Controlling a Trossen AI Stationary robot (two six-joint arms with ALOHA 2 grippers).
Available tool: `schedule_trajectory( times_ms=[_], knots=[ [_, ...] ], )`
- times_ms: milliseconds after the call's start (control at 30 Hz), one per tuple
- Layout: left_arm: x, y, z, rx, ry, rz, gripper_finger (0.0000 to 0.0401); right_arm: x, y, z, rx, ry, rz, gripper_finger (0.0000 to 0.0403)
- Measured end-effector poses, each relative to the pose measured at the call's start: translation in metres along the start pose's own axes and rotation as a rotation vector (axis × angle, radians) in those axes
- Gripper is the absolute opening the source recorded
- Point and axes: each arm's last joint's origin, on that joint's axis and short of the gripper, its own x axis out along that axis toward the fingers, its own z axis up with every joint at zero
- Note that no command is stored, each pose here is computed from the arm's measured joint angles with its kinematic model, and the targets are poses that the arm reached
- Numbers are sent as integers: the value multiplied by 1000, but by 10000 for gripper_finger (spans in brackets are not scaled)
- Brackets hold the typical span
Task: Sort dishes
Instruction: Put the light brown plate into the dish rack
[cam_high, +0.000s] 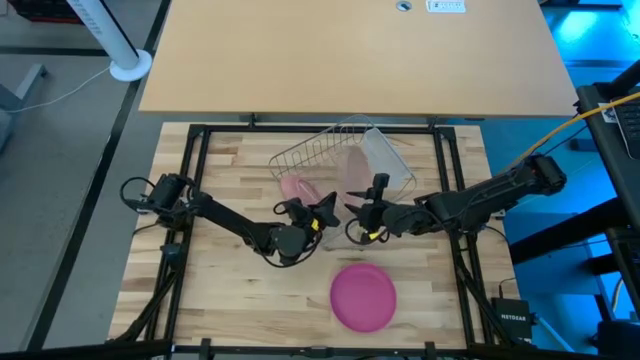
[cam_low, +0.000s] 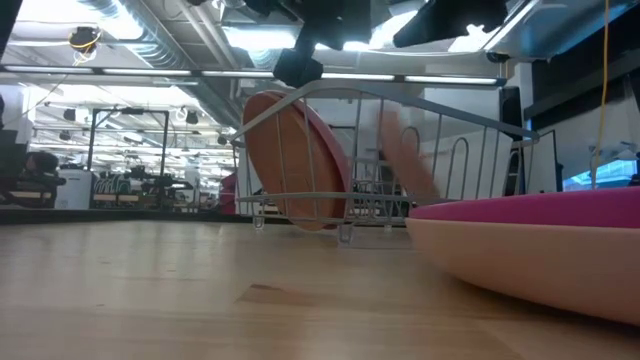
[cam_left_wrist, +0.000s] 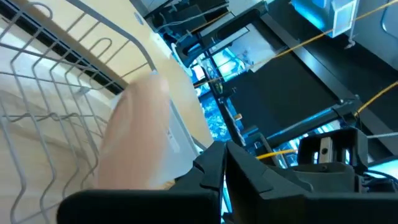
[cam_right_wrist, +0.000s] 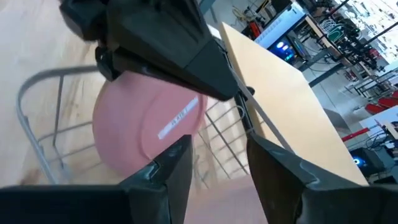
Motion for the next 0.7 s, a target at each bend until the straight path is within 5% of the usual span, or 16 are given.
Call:
schedule_trajectory(
  times_ms=[167, 367, 700],
  knots=[
    [9, 0, 0, 185, 94, -70, 7, -11, -10, -6, -37, 53, -37, 159],
    [32, -4, 3, 446, 269, -308, 21, -37, -33, -11, -27, 46, -47, 159],
    [69, -3, 22, 858, 245, -514, 110, -99, -84, -27, 195, -85, -21, 159]
  ],
)
